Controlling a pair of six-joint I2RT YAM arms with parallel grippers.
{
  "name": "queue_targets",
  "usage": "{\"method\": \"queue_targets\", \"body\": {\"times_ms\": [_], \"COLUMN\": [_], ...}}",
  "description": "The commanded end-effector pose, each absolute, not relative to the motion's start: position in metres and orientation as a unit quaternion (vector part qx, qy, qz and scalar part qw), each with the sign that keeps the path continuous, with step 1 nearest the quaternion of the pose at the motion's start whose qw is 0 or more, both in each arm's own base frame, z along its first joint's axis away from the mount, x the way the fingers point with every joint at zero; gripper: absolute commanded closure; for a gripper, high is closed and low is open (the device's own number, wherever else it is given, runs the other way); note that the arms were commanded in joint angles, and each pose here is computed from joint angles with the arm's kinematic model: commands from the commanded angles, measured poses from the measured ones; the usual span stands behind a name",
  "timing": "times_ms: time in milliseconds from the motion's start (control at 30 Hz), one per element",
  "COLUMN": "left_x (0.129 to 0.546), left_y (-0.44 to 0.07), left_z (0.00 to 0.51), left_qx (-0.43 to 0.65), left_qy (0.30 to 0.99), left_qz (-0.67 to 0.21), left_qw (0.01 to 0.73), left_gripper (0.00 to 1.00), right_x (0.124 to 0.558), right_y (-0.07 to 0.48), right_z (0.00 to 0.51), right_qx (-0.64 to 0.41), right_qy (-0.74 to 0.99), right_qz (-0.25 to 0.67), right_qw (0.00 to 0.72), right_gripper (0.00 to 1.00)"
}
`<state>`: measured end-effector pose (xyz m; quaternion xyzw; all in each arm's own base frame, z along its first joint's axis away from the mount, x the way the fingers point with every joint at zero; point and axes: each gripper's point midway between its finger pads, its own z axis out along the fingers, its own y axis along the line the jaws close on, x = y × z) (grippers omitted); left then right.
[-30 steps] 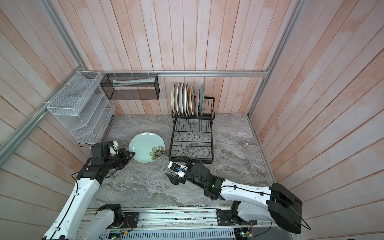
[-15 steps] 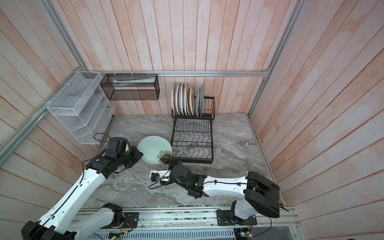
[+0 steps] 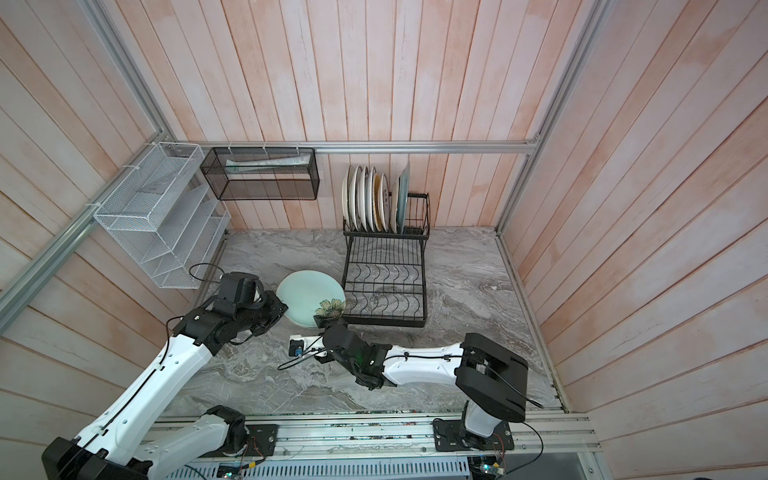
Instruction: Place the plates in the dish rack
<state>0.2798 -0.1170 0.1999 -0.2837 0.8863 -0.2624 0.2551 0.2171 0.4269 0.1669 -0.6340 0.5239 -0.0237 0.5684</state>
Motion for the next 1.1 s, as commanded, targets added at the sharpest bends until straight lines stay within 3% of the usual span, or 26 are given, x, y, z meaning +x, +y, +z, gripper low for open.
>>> {"method": "queue_targets", "body": {"times_ms": [0, 333, 567, 700, 833, 900, 967, 1067], "left_x": [0.295, 0.293, 0.293, 0.292, 0.290, 0.290, 0.289, 0.284], "left_y": [-0.128, -0.131, -0.135, -0.145, -0.150, -0.150, -0.149, -0.155], "left_z": [0.245, 0.249, 0.248, 0.255, 0.271, 0.279, 0.291, 0.316], "left_qx": [-0.272, -0.273, -0.265, -0.242, -0.216, -0.204, -0.190, -0.144], "left_qy": [0.856, 0.853, 0.853, 0.848, 0.838, 0.835, 0.830, 0.818], "left_qz": [-0.316, -0.328, -0.337, -0.368, -0.394, -0.402, -0.408, -0.436], "left_qw": [0.305, 0.300, 0.297, 0.297, 0.309, 0.316, 0.329, 0.348], "left_gripper": [1.00, 1.00, 1.00, 0.98, 0.77, 0.43, 0.00, 0.00], "right_x": [0.233, 0.249, 0.250, 0.248, 0.249, 0.250, 0.250, 0.252], "right_y": [0.426, 0.434, 0.440, 0.437, 0.427, 0.421, 0.416, 0.407], "right_z": [0.169, 0.166, 0.180, 0.187, 0.200, 0.208, 0.213, 0.221], "right_qx": [-0.616, -0.609, -0.601, -0.594, -0.571, -0.561, -0.555, -0.542], "right_qy": [0.543, 0.545, 0.542, 0.545, 0.559, 0.566, 0.570, 0.581], "right_qz": [-0.050, -0.080, -0.072, -0.065, -0.051, -0.048, -0.046, -0.044], "right_qw": [0.569, 0.571, 0.583, 0.588, 0.598, 0.602, 0.604, 0.606], "right_gripper": [0.44, 0.68, 1.00, 1.00, 1.00, 1.00, 1.00, 1.00]}}
